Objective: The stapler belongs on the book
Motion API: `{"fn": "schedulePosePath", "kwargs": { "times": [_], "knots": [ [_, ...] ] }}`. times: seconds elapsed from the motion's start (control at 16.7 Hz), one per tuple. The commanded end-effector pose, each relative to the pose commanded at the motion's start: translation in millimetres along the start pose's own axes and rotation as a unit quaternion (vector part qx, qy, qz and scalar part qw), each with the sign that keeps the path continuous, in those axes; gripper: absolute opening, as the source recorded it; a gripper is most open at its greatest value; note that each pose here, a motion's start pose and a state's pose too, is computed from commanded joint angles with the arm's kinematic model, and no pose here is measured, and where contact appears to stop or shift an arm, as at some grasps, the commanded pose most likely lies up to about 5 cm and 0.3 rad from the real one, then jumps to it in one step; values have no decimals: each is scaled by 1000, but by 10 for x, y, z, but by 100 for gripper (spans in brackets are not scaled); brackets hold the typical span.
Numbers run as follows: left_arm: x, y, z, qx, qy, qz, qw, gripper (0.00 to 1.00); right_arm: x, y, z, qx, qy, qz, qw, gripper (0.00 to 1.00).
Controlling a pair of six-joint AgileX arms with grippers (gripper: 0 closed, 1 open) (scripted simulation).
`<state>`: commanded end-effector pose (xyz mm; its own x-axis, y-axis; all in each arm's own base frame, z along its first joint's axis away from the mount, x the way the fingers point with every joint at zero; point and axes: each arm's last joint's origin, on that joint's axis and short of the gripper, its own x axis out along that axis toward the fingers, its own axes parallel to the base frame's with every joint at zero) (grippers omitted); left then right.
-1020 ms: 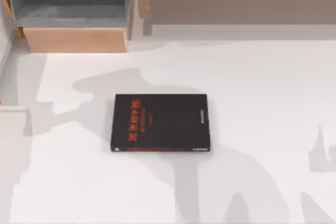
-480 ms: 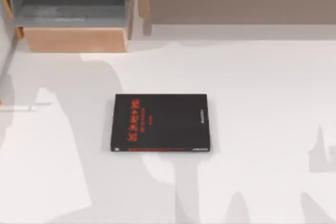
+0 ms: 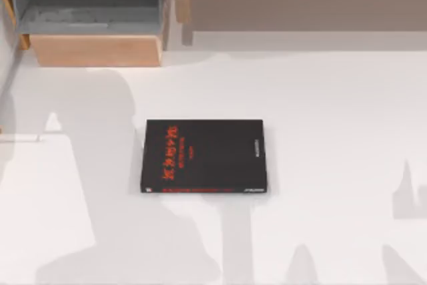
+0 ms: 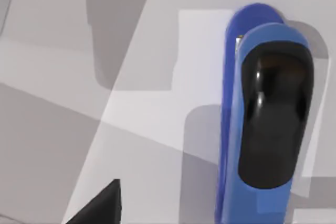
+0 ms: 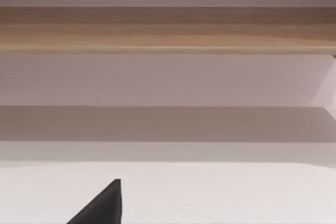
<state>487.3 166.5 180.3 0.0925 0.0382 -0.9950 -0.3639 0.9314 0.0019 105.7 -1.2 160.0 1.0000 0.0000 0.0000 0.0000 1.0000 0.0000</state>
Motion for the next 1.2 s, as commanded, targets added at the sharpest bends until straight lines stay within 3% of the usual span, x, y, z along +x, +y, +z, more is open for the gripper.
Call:
{"fn": "schedulePosePath", "kwargs": {
  "times": [0.72,0.96,1.2],
  "knots": [
    [-391,174,-116,1,0,-2,1000,100,0,0,0,0,0,0,1000,100],
    [-256,149,-93,1,-1,-2,1000,100,0,0,0,0,0,0,1000,100],
    [120,78,-32,-1,-1,0,1000,100,0,0,0,0,0,0,1000,100]
  ]
}}
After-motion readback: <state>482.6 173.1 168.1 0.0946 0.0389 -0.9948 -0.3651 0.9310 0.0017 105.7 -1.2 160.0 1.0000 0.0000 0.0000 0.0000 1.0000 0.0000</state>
